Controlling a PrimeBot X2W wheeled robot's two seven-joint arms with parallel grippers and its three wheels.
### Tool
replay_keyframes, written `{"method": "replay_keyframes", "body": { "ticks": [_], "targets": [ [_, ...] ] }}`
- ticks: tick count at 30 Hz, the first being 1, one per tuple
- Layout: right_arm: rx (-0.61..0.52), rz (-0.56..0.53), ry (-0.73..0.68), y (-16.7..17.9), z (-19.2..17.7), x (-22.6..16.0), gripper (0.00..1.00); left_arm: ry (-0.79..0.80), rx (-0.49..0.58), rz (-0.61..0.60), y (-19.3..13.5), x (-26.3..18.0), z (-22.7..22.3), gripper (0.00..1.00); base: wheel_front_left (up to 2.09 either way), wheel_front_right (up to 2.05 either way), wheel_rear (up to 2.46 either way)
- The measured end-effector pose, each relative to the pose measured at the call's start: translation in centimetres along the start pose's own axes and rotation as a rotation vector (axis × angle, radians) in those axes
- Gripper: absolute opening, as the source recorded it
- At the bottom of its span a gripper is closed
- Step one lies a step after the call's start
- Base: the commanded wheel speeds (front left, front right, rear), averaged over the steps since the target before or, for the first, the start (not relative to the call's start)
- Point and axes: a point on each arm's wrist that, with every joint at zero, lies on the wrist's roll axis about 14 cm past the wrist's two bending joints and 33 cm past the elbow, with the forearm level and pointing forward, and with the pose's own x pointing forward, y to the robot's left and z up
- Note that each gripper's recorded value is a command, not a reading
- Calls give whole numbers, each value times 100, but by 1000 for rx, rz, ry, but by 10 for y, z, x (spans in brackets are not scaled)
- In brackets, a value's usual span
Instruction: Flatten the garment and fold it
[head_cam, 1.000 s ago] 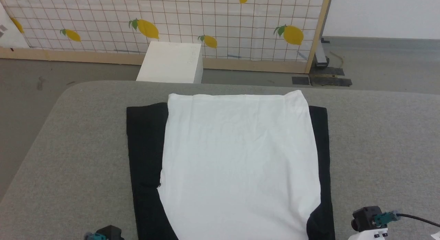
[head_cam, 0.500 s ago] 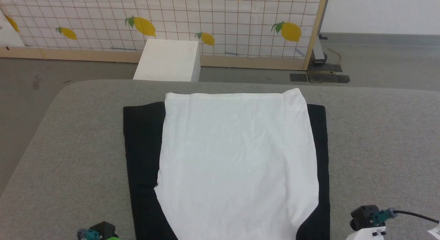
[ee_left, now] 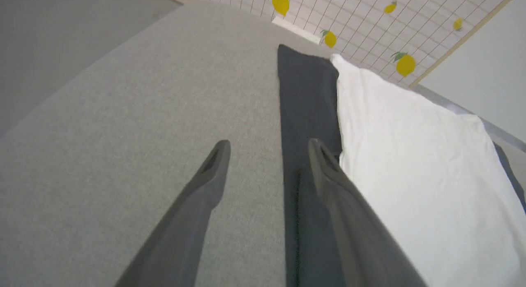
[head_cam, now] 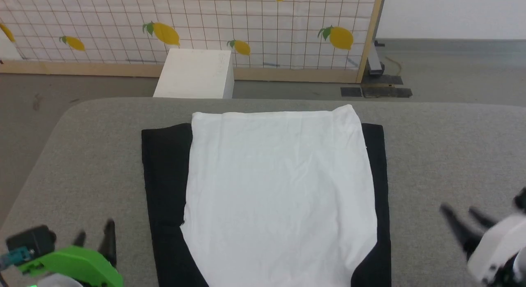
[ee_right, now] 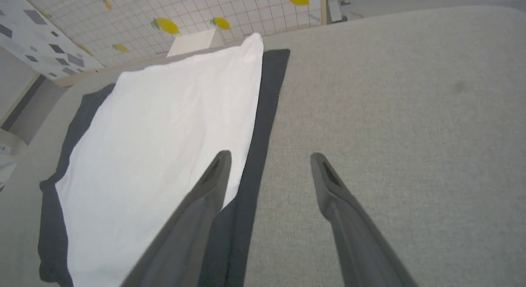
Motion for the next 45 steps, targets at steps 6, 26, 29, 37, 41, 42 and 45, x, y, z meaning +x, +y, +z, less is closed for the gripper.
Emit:
{"method": "replay_keyframes", "body": {
  "ticks": [6,26,29,37,41,42,45],
  "targets": [
    [-7,-29,-252,-3,80,31,100,-351,88,-102,-25,17,64,100,0,0,0],
    [-185,-171,161,-11,84,218,100,-500,226,-166,-41,94,69,100,0,0,0],
    [-225,-187,271,-13,60,238,100,-473,242,-145,-32,103,58,100,0,0,0],
    [-287,-172,470,-6,6,274,100,-434,263,-89,-14,118,43,100,0,0,0],
    [-302,-163,494,-3,-1,285,100,-421,269,-66,-7,121,37,100,0,0,0],
    [-299,-161,496,-2,-2,286,100,-419,267,-59,-6,121,36,100,0,0,0],
    [-295,-161,519,-1,-5,286,30,-416,270,-52,-3,122,35,100,0,0,0]
  ]
}}
